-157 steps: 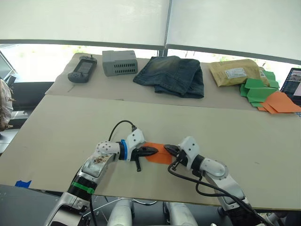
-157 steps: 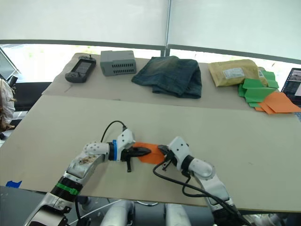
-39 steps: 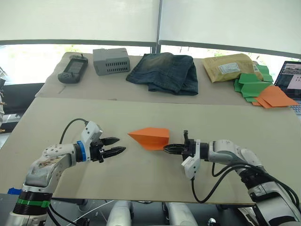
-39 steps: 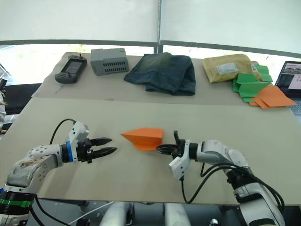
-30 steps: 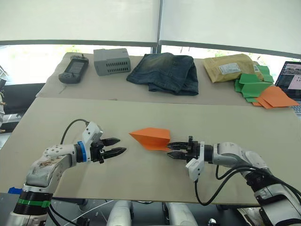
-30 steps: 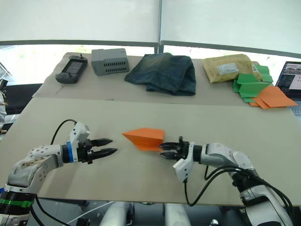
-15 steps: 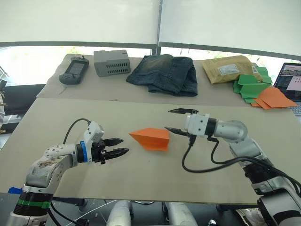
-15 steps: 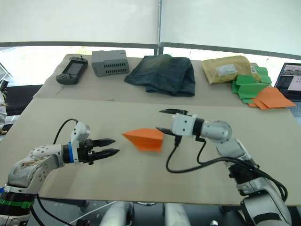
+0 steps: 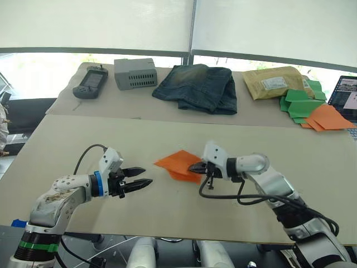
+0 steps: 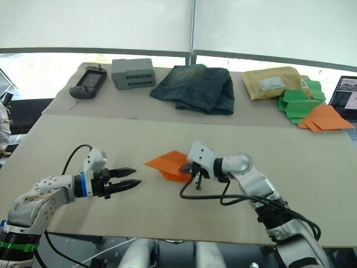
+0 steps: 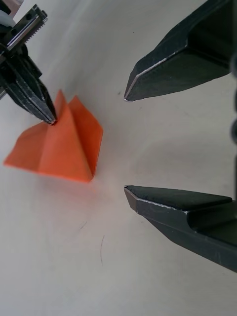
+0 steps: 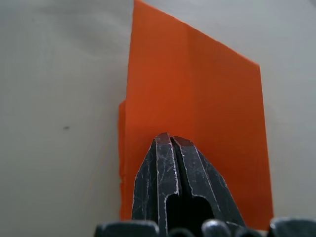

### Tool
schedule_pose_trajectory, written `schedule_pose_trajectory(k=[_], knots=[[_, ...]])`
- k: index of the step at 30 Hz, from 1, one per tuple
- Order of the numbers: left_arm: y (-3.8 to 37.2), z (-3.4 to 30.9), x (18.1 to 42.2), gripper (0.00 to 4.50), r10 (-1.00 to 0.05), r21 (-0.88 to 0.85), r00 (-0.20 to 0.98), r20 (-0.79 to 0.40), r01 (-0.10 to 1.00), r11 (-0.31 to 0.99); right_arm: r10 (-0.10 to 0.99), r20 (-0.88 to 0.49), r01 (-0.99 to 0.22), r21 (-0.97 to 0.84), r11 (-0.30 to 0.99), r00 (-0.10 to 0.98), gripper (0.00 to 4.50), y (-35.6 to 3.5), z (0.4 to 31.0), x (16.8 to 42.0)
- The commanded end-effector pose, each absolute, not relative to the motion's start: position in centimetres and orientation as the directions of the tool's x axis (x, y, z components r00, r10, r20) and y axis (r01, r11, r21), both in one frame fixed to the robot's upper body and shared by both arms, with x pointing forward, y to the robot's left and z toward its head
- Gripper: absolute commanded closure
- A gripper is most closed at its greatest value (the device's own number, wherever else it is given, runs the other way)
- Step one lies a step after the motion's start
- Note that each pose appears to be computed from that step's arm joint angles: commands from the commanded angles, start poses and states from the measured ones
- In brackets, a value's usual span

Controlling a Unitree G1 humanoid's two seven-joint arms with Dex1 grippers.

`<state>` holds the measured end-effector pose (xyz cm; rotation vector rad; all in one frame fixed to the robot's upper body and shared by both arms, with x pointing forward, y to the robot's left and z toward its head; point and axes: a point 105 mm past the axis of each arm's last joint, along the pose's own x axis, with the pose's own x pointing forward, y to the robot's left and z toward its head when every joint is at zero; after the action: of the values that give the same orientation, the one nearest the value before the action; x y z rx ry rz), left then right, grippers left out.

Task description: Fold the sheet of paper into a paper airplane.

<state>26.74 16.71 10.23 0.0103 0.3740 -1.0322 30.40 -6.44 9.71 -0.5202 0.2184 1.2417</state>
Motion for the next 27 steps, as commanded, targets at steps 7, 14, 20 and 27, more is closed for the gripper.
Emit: schedule_pose_trajectory(k=[7,14,20,27], knots=[[15.7,11.9,26.6,1.64,-0.874,-0.148,0.407,-0.264,0.879,0.454,0.826,-0.45,-0.931,-0.288,0.225,0.339,4.46,-6.5,8.7,29.8],[13.4,12.2,27.0,1.64,-0.911,-0.148,0.34,-0.233,0.914,0.378,0.803,-0.477,-0.919,-0.334,0.211,0.358,4.46,-6.9,7.5,30.0],[12.6,12.6,28.3,1.64,-0.916,-0.126,0.34,-0.214,0.92,0.371,0.829,-0.415,-0.887,-0.422,0.19,0.375,4.46,-6.4,9.2,29.6],[13.8,13.6,29.7,1.64,-0.906,-0.138,0.388,-0.17,0.901,0.411,0.843,-0.36,-0.83,-0.531,0.167,0.4,4.46,-6.4,11.3,28.9]])
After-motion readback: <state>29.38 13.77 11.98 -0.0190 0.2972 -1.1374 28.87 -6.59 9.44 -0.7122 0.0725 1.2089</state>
